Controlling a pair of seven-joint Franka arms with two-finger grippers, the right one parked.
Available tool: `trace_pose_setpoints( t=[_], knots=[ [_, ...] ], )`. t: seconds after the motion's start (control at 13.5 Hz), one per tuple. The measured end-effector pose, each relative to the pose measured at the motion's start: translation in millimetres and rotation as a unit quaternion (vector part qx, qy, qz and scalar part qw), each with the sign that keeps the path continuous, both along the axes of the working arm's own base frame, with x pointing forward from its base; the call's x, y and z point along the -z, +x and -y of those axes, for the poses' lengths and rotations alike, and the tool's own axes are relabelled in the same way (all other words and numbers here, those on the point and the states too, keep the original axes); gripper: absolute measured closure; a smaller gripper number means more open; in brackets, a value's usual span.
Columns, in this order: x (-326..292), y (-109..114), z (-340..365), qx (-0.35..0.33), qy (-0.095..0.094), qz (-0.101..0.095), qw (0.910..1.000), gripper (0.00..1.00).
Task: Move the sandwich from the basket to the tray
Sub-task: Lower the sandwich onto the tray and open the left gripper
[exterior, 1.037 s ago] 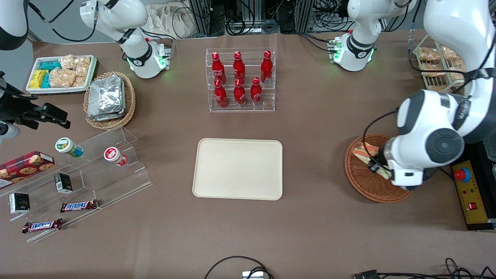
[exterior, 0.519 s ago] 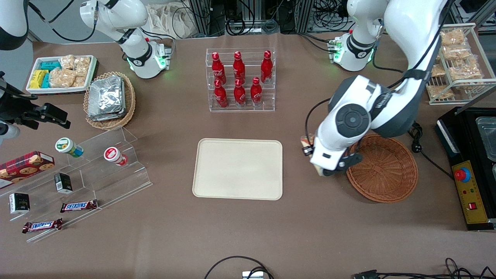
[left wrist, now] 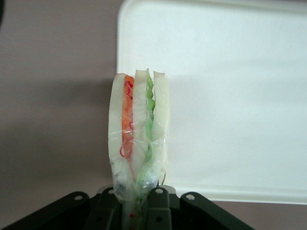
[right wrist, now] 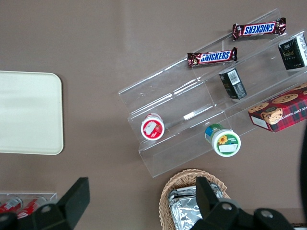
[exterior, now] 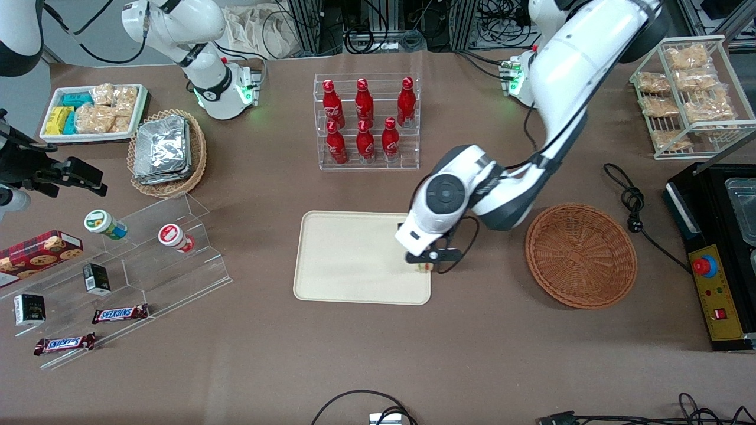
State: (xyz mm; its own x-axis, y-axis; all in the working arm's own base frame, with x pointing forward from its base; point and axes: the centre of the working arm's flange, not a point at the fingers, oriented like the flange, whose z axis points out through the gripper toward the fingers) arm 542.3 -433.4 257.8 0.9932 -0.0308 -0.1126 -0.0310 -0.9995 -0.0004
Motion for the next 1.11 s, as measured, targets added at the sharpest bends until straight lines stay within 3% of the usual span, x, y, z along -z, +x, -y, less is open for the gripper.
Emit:
trace_pose_setpoints(
  t=[0.15, 0.44, 0.59, 1.11],
  knots=[
    [29, -9, 13, 0.033, 0.007, 0.013, 0.9993, 0.81],
    [31, -1, 12, 0.078, -0.005, 0.023, 0.9967, 0.81],
    [30, 2, 10, 0.077, -0.006, 0.025, 0.9967, 0.77],
    [10, 23, -6, 0.06, -0.011, 0.041, 0.9973, 0.07]
  ],
)
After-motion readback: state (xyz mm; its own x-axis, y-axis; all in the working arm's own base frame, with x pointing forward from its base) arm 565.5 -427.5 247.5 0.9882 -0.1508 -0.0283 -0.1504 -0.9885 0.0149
